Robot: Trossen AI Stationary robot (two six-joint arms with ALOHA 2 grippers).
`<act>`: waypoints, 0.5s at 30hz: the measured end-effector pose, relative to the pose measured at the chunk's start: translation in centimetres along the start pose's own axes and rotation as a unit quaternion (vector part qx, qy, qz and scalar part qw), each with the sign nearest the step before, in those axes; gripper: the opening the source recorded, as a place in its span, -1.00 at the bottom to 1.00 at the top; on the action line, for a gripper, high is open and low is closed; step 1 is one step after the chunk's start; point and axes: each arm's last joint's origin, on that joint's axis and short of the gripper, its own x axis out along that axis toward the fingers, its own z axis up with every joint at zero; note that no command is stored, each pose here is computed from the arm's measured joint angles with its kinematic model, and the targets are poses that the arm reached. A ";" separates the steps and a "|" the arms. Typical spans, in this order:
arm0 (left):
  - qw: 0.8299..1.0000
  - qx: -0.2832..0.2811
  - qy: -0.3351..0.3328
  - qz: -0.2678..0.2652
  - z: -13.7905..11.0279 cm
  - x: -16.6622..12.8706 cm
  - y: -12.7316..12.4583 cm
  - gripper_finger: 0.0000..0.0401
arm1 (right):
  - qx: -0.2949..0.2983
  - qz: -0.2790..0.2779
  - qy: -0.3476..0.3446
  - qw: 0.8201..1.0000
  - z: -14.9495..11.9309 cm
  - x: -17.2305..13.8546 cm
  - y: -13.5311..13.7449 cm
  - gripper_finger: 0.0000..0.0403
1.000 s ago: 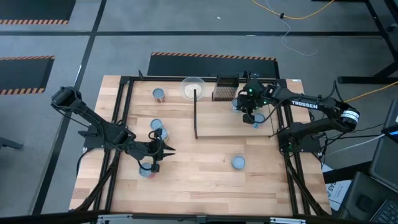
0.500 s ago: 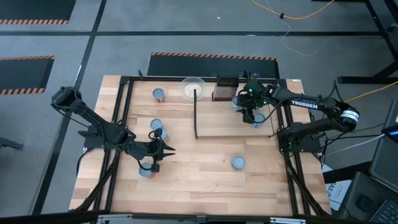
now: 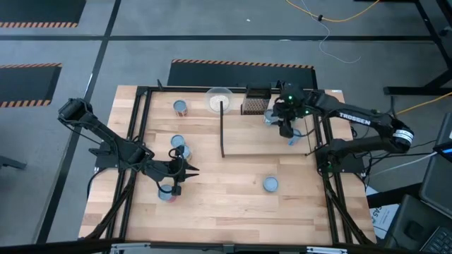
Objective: Pick and place cans onto a shelf
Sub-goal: Put the canned diced tomatoes on the shelf
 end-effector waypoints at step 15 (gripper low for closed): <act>0.997 -0.033 -0.050 0.058 1.1 0.4 1.0 -0.67 | 0.065 0.086 -0.094 0.990 0.6 -6.2 2.3 -0.13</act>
